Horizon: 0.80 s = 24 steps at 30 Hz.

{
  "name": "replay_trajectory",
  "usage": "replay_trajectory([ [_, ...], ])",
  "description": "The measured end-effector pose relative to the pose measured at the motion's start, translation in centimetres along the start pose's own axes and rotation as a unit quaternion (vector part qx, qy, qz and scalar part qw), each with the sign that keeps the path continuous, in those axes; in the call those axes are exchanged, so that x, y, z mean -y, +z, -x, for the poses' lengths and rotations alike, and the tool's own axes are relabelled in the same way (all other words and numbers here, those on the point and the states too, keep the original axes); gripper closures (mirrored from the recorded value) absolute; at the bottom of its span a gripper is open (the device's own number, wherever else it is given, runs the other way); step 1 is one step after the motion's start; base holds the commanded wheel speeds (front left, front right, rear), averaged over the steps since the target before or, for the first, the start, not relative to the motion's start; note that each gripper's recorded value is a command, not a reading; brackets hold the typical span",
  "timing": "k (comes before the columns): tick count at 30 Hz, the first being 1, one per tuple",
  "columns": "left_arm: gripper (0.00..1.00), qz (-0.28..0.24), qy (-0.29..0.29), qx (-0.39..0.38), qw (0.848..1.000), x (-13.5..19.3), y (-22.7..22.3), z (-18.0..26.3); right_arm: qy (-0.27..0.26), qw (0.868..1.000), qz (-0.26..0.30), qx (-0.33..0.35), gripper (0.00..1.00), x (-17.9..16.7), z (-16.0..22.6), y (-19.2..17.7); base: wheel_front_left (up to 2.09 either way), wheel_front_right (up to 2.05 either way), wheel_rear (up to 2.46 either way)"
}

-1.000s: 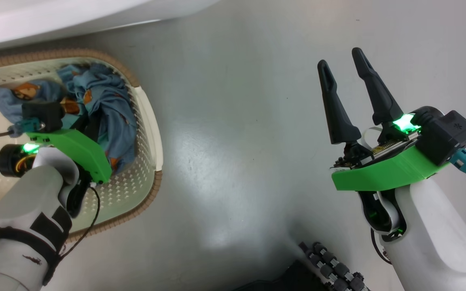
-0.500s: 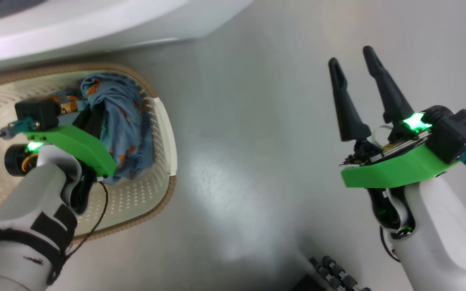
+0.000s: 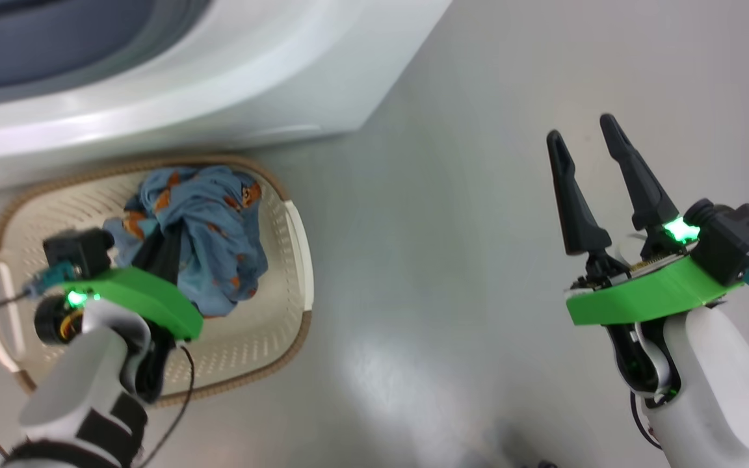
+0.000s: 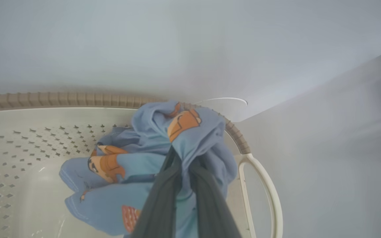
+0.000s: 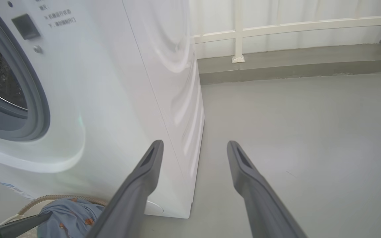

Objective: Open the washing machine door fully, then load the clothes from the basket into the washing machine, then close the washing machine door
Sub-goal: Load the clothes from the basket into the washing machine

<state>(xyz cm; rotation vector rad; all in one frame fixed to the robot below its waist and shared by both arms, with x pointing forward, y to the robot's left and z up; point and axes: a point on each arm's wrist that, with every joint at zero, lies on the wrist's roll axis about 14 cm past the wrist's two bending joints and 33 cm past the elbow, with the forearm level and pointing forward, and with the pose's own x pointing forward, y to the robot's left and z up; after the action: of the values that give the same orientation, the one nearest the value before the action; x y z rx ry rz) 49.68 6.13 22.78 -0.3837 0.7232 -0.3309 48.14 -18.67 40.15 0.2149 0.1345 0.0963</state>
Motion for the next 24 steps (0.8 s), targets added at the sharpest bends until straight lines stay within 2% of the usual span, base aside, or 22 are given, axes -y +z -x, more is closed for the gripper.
replay_trajectory([
  [12, 1.00, -0.022, 0.009, 0.086, 0.996, 1.5, 4.3, 6.1, 0.001, 0.999, 0.011, 0.033, 0.00, -0.4, 3.5, 3.9, 0.00, 0.00, 0.00],
  [24, 1.00, -0.054, 0.023, 0.180, 0.982, 2.7, 8.5, 12.6, 0.010, 0.998, 0.011, 0.055, 0.00, -1.5, 7.2, 6.2, 0.00, 0.00, 0.00],
])
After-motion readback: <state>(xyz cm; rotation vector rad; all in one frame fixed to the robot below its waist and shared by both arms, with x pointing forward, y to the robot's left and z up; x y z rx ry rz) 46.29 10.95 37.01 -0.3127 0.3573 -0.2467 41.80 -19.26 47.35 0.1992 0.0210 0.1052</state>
